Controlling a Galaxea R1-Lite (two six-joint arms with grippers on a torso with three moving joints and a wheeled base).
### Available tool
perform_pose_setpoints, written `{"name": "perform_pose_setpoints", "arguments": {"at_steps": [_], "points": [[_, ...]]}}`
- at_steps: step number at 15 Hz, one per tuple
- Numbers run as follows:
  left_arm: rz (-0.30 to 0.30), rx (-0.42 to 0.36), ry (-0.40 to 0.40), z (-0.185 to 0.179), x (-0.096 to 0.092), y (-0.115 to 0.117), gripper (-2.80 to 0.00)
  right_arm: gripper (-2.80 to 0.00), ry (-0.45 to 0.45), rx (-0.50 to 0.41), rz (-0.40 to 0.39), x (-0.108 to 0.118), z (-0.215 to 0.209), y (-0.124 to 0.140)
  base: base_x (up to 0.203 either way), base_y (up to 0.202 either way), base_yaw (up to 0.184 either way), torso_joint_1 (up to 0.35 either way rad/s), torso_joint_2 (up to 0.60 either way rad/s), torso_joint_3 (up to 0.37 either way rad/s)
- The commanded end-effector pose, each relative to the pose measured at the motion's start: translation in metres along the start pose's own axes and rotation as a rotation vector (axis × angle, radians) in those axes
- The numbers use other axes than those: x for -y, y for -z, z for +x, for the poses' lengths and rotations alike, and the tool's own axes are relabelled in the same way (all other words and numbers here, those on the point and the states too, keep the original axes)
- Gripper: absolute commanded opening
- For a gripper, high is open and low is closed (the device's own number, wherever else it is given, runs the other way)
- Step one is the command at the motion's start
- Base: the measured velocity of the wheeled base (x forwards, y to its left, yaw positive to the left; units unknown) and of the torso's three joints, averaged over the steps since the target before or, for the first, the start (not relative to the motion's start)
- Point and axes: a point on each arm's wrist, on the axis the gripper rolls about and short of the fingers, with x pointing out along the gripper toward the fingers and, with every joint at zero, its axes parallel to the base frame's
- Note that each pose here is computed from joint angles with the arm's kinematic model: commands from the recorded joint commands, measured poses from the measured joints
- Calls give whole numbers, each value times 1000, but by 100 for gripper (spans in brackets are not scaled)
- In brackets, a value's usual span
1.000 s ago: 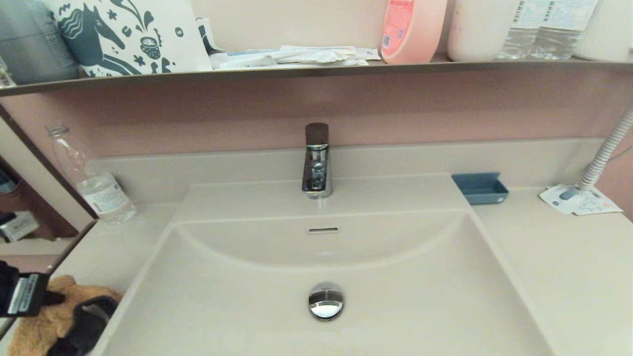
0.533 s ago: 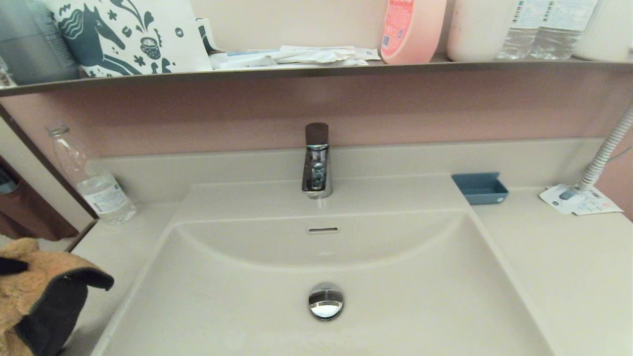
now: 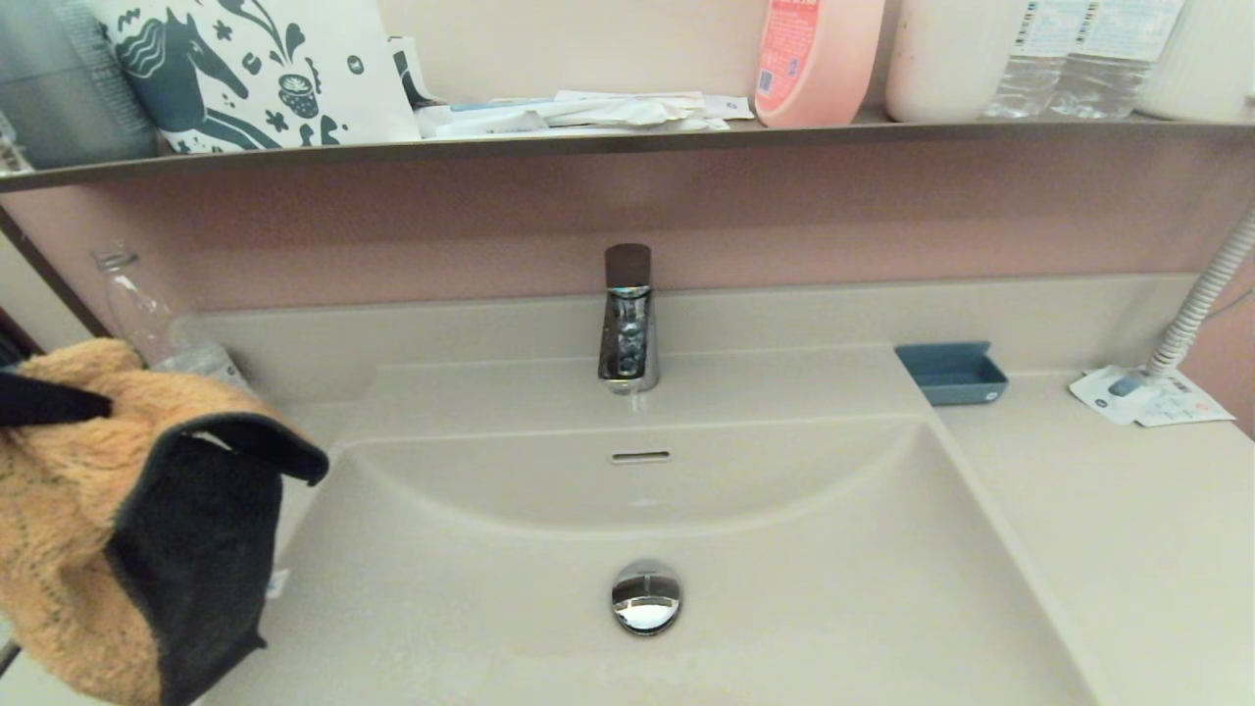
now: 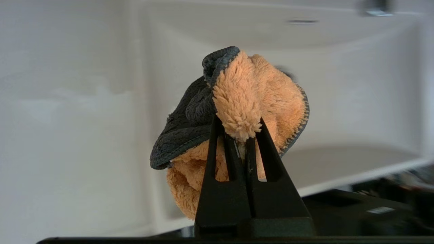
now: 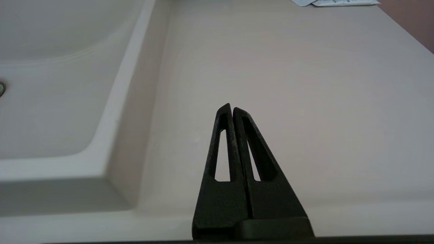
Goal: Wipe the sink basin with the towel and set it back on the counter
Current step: Wipe the sink
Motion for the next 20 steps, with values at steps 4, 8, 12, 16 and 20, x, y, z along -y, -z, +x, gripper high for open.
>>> {"name": "perform_pose_setpoints", "arguments": {"at_steps": [4, 8, 12, 16, 20], "points": [[34, 43, -73, 84, 39, 4, -280, -280, 0, -1, 0, 0, 0, 0, 0, 0, 0, 0, 0, 0], [33, 52, -142, 148, 43, 12, -280, -280, 0, -1, 0, 0, 0, 0, 0, 0, 0, 0, 0, 0], [67, -50, -111, 172, 18, 39, -280, -280, 0, -1, 0, 0, 0, 0, 0, 0, 0, 0, 0, 0], [131, -34, -136, 210, -6, 71, -280, -280, 0, -1, 0, 0, 0, 0, 0, 0, 0, 0, 0, 0], [254, -42, -268, 246, -67, 61, -280, -280, 0, -1, 0, 0, 0, 0, 0, 0, 0, 0, 0, 0]]}}
